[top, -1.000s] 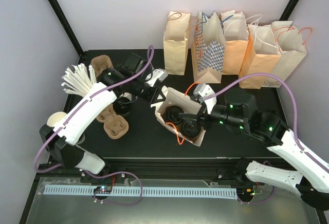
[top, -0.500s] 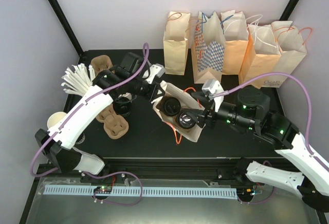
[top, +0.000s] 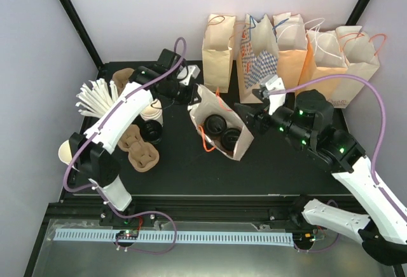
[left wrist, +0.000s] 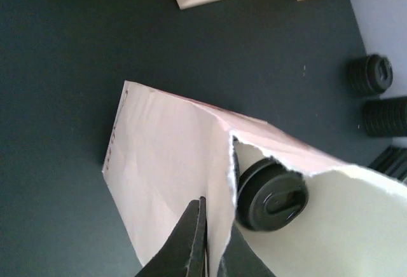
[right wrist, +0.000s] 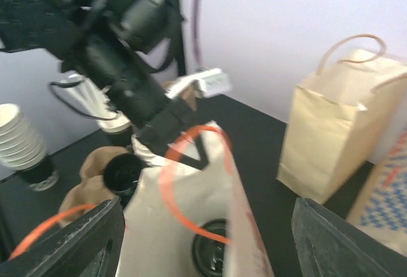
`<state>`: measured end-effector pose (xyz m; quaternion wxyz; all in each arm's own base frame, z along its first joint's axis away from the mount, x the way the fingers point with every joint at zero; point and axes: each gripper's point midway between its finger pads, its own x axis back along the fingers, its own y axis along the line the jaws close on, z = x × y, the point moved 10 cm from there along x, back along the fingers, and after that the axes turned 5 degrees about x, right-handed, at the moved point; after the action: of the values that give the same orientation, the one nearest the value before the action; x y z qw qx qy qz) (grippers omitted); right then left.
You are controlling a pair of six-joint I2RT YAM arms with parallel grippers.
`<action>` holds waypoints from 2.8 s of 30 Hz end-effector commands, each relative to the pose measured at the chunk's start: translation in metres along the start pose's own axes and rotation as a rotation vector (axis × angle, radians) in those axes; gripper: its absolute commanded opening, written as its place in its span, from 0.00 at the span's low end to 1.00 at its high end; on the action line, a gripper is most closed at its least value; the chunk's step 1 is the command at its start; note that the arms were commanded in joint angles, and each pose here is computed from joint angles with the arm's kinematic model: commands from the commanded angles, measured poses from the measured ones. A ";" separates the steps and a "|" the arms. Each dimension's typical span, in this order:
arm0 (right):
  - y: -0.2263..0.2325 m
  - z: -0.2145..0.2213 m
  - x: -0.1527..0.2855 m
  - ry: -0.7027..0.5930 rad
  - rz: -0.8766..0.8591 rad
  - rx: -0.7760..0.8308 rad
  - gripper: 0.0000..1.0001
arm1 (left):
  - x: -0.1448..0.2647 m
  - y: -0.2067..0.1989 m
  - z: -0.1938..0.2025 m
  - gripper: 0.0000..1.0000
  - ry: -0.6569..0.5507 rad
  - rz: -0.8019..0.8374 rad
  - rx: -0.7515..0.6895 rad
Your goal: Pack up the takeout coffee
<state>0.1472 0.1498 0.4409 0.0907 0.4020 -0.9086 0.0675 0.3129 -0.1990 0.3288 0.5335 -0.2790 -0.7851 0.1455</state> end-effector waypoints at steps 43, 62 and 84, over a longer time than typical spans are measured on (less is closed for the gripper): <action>-0.060 0.096 -0.006 0.024 0.354 -0.379 1.00 | 0.145 0.037 0.084 0.99 -0.649 -0.191 0.024; -0.055 0.090 0.005 0.118 0.328 -0.453 1.00 | 0.179 0.138 0.033 0.68 -0.602 -0.500 0.622; -0.043 0.094 0.025 0.042 0.277 -0.390 1.00 | 0.153 0.202 -0.050 0.39 -0.425 -0.830 0.488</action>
<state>0.1536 0.0853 0.3533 0.1923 0.2409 -0.9462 -0.0985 0.3708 0.0415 0.3549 0.4186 0.1973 -0.8656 0.1912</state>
